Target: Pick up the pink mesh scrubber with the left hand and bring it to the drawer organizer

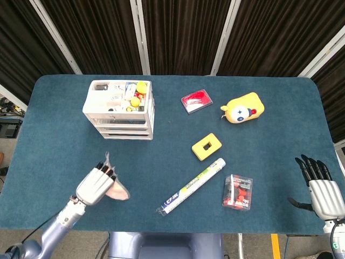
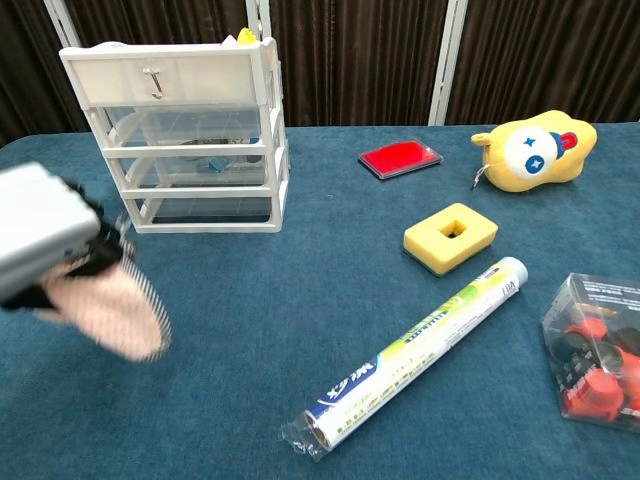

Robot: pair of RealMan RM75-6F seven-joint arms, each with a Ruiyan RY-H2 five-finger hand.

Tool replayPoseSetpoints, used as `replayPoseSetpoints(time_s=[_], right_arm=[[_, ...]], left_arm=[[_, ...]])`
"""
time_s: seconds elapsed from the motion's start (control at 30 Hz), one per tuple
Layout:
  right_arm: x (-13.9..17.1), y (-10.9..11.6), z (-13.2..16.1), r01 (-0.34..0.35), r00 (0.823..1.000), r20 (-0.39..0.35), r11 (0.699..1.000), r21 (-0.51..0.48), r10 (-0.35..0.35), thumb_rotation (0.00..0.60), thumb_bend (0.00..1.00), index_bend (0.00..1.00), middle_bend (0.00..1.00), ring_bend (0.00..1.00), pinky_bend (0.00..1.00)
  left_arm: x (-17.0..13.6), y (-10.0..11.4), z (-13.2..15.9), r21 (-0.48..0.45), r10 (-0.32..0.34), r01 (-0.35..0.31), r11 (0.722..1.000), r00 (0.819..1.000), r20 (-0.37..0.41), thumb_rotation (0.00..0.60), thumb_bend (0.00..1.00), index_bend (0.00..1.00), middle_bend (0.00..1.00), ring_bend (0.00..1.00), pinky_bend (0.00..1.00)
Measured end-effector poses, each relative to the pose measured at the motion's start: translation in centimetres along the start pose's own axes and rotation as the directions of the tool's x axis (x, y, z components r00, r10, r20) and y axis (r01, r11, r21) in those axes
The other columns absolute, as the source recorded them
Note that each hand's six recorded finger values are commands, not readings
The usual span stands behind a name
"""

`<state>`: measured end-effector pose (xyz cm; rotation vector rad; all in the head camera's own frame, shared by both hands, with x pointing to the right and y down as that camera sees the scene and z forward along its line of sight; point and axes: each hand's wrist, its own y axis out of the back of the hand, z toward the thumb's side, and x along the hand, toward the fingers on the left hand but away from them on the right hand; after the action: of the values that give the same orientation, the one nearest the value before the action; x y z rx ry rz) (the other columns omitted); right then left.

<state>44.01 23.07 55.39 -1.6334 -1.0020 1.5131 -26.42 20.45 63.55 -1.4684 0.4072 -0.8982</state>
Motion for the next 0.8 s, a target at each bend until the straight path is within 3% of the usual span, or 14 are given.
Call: replayPoseSetpoints(time_s=[0.17, 0.3, 0.47, 0.8], right_arm=[[0.0, 0.0, 0.0, 0.001, 1.0, 0.001, 1.0, 0.0, -0.001, 0.6, 0.0, 0.0, 0.0, 0.0, 0.0], [0.0, 0.0, 0.0, 0.0, 1.0, 0.004, 1.0, 0.0, 0.0, 0.6, 0.0, 0.0, 0.0, 0.0, 0.0], [-0.1, 0.0, 0.0, 0.001, 1.0, 0.002, 1.0, 0.0, -0.001, 0.6, 0.0, 0.0, 0.0, 0.0, 0.0], [-0.1, 0.0, 0.0, 0.001, 1.0, 0.003, 1.0, -0.001, -0.001, 0.6, 0.0, 0.0, 0.0, 0.0, 0.0]], left_arm=[[2.7, 3.1, -1.9, 0.074, 0.123, -0.128, 0.989, 0.99, 0.068, 0.6, 0.58, 0.9, 0.72, 0.61, 0.56], [4.8, 4.6, -3.5, 0.14, 0.182, -0.196, 0.97, 0.977, 0.11, 0.6, 0.58, 0.9, 0.72, 0.61, 0.56], [6.3, 5.2, -4.9, 0.171, 0.203, -0.22, 0.961, 0.973, 0.109, 0.6, 0.58, 0.9, 0.72, 0.61, 0.56], [6.3, 4.8, -5.1, 0.118, 0.224, -0.229, 0.966, 0.973, 0.054, 0.6, 0.58, 0.91, 0.72, 0.61, 0.56]])
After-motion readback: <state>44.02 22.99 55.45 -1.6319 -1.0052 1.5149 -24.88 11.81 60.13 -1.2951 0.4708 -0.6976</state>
